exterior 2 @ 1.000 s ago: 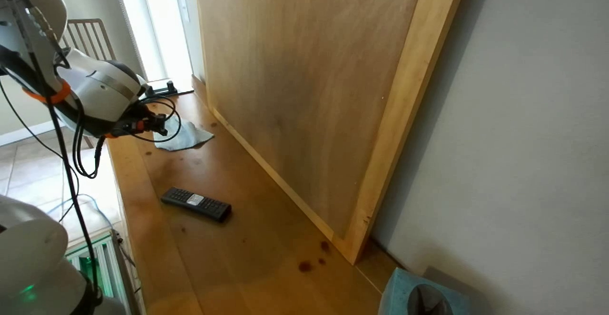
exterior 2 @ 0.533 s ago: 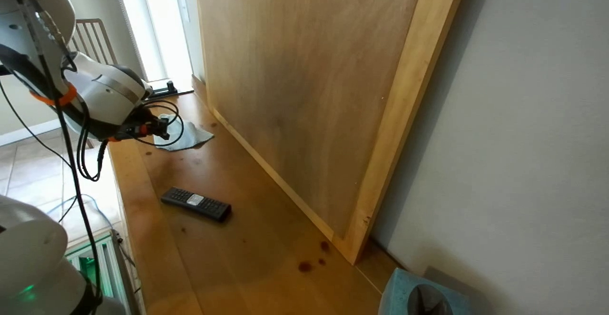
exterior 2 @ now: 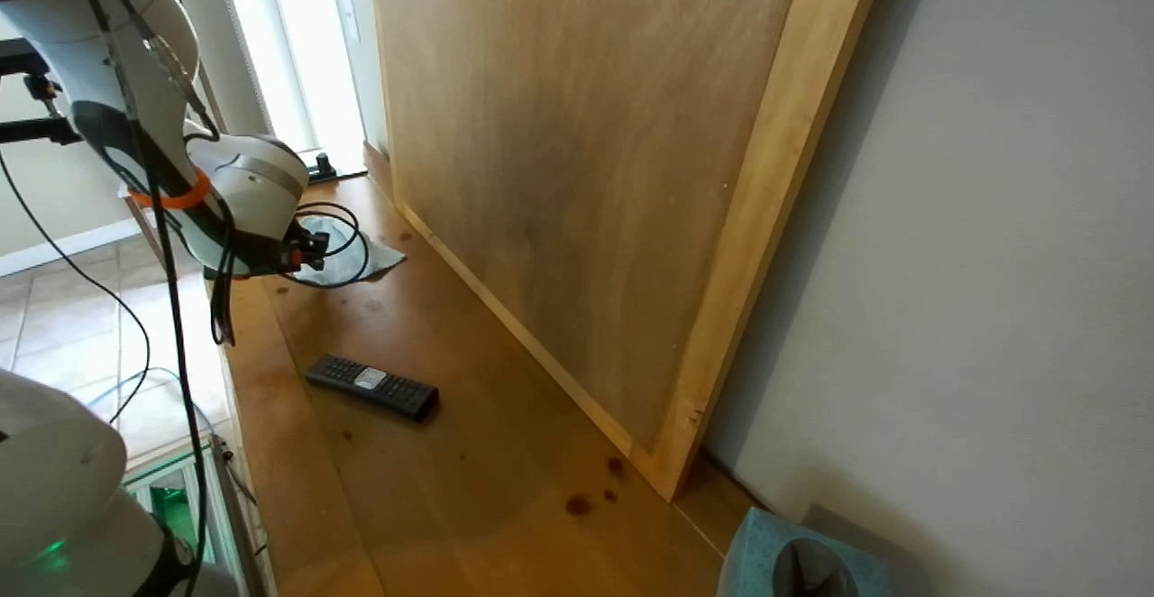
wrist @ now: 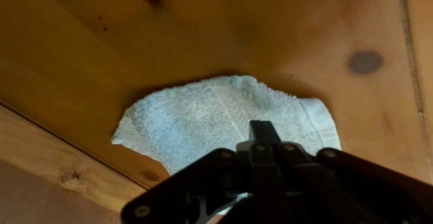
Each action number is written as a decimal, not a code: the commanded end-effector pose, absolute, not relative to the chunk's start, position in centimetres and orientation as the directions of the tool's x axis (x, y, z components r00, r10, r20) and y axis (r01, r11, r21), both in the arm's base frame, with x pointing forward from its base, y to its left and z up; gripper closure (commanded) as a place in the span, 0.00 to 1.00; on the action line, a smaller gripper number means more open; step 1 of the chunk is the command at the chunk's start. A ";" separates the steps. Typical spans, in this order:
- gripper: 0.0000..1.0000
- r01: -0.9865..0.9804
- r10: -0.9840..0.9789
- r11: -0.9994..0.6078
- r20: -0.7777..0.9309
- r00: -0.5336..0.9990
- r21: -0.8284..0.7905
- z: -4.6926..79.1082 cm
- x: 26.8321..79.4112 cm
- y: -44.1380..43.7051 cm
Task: Spread the towel out
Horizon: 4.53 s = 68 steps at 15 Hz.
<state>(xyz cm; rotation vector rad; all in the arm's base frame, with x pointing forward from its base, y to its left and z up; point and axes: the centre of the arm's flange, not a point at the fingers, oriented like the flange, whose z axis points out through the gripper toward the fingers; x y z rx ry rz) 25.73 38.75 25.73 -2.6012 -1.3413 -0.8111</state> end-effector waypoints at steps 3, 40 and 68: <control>1.00 0.808 0.705 -0.584 0.541 0.458 0.076 22.1 26.2 38.6; 0.26 0.522 0.627 -0.774 0.322 0.710 0.358 32.4 21.5 39.1; 1.00 0.301 0.288 -0.953 0.444 0.848 0.042 23.1 30.5 39.5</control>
